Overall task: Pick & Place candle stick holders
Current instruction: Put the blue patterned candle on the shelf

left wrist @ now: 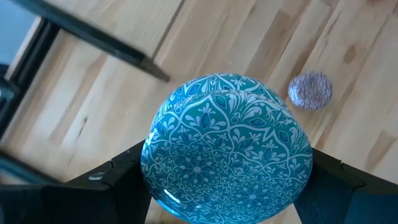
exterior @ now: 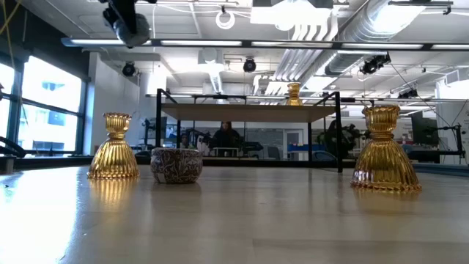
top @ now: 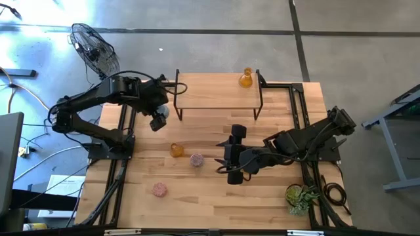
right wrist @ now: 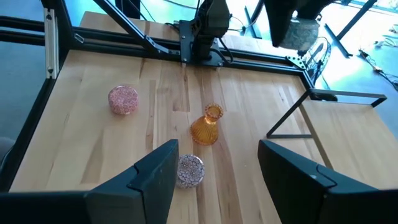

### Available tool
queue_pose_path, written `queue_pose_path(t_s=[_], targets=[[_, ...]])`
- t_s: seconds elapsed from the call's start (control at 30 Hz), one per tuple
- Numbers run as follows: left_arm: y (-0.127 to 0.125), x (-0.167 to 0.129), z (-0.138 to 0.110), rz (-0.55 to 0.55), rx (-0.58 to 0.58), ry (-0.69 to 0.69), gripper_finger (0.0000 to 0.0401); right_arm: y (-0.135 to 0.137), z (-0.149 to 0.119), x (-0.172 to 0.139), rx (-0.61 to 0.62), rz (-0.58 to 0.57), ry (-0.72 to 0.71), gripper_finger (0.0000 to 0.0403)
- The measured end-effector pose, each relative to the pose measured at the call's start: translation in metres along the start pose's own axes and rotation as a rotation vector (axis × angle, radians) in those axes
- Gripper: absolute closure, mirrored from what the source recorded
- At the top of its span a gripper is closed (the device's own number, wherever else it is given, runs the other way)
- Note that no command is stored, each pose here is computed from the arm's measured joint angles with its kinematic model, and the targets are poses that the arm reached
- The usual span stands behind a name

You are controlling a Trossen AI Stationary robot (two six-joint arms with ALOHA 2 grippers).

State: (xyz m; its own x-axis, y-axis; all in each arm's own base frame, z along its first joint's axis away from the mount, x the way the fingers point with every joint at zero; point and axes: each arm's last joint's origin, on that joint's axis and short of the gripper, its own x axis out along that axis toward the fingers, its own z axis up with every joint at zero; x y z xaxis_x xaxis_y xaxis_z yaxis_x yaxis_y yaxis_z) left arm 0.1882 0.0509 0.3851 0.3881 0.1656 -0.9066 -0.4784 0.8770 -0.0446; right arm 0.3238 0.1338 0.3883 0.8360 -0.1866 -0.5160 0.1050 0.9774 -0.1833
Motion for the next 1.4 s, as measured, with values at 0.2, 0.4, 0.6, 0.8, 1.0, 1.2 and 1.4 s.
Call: queue_pose_path(t_s=[0.2,0.4,0.6,0.8,1.0,1.2,1.4], targets=[[-0.006,0.024,0.021,0.033,0.032,0.003,0.0109,0.000,0.000,0.000,0.014,-0.005,0.000,0.0186],[-0.007,0.047,0.048,0.049,0.133,-0.001,0.0109,0.000,0.000,0.000,0.012,-0.006,0.002,0.0186],[-0.002,0.047,0.081,0.002,0.147,-0.025,0.0109,0.000,-0.001,0.000,0.009,-0.005,0.008,0.0186],[0.026,0.033,0.109,0.043,0.105,-0.042,0.0109,-0.001,-0.003,0.000,0.000,-0.007,0.024,0.0186],[0.069,0.028,0.127,0.018,-0.008,-0.041,0.0109,-0.001,-0.004,0.001,-0.003,-0.015,0.038,0.0186],[0.101,0.053,0.136,-0.031,-0.080,0.010,0.0109,-0.001,-0.005,0.002,-0.010,-0.038,0.040,0.0186],[0.121,0.090,0.147,0.016,-0.072,0.064,0.0109,-0.002,-0.005,0.002,-0.016,-0.087,0.032,0.0186]])
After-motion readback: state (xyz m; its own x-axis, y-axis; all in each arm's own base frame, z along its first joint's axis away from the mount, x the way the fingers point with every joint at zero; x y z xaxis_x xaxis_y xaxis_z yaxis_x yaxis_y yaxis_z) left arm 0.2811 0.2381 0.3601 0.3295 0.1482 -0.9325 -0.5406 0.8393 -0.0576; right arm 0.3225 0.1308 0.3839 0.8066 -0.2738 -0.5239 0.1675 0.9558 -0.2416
